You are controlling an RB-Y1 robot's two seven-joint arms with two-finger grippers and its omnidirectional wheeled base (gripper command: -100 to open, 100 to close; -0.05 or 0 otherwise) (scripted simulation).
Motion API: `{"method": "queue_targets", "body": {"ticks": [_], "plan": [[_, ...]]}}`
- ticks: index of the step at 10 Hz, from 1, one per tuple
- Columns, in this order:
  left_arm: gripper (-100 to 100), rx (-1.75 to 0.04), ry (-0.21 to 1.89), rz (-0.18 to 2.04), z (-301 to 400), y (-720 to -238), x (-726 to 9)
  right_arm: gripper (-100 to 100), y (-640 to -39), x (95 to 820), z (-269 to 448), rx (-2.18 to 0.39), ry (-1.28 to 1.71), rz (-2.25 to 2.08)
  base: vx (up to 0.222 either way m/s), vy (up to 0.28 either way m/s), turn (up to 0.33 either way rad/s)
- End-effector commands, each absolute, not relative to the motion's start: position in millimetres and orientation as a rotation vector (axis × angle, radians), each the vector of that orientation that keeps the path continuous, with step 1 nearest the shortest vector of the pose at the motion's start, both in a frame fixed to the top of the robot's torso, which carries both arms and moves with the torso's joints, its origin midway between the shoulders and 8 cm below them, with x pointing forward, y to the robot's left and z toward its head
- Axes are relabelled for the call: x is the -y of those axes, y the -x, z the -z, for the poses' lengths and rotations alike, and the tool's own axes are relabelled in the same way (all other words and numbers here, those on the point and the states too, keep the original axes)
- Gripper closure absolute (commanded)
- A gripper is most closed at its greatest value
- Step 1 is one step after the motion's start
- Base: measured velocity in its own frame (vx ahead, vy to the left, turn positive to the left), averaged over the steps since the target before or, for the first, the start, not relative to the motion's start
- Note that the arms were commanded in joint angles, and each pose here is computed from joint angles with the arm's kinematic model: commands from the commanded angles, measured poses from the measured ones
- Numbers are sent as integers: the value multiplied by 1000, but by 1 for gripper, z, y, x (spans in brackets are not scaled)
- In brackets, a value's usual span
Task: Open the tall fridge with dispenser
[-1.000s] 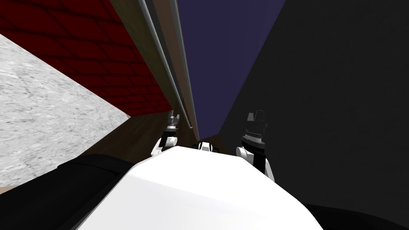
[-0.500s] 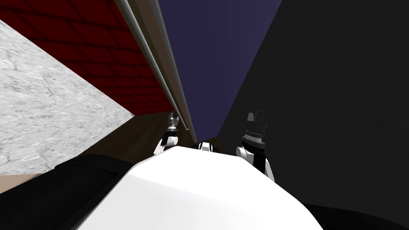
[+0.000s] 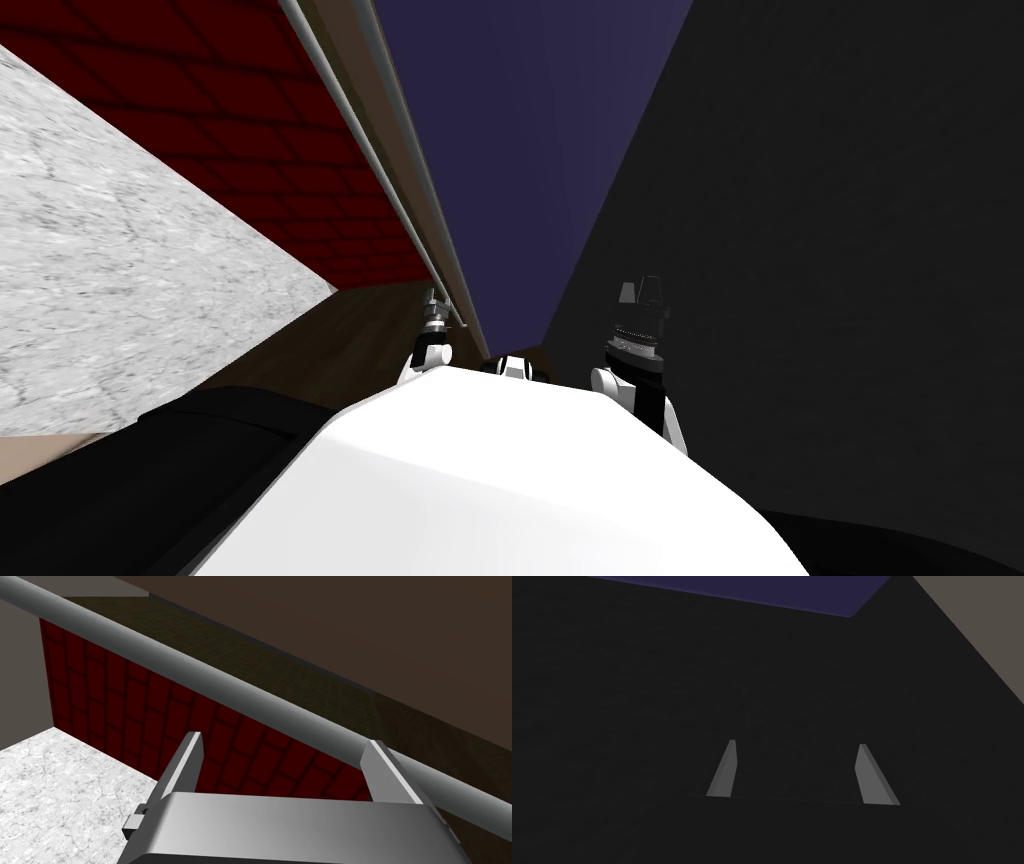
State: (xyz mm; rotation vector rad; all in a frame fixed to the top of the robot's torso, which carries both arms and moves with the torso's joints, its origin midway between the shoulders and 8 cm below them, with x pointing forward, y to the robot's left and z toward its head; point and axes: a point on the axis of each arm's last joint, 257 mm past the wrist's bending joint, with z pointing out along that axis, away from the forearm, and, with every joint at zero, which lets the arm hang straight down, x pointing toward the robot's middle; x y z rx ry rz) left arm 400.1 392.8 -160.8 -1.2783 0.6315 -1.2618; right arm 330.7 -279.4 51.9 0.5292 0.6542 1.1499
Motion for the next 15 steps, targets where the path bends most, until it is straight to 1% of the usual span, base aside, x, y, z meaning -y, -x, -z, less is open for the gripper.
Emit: {"method": "queue_targets", "body": {"ticks": [1, 3, 4, 5, 7, 8, 12, 15], "plan": [[-100, -627, 1275, 1257, 152, -397, -396, 0, -331, 279, -52, -654, -529, -1150, 29, 9, 32], [-100, -627, 1273, 1254, 146, -396, -398, 0, -331, 279, -52, -654, -529, -1150, 55, 7, 27], [-100, -633, 1291, 1239, 156, -392, -400, 0, -331, 279, -52, -654, -529, -1150, 10, 5, 47], [100, -627, 1276, 1259, 156, -398, -395, 0, -331, 279, -52, -654, -529, -1150, -47, -3, -70], [100, -631, 1285, 1252, 160, -397, -395, 0, -331, 279, -52, -654, -529, -1150, -30, -7, -38], [-100, -662, 1259, 1252, 158, -399, -396, 0, -331, 279, -52, -654, -529, -1150, 0, 0, 0], [-100, -727, 1225, 1261, 161, -406, -401, 0, -331, 279, -52, -654, -529, -1150, -10, 5, 3], [-100, -736, 1247, 1289, 176, -412, -402, 0, -331, 279, -52, -654, -529, -1150, -13, 10, -3]]}}
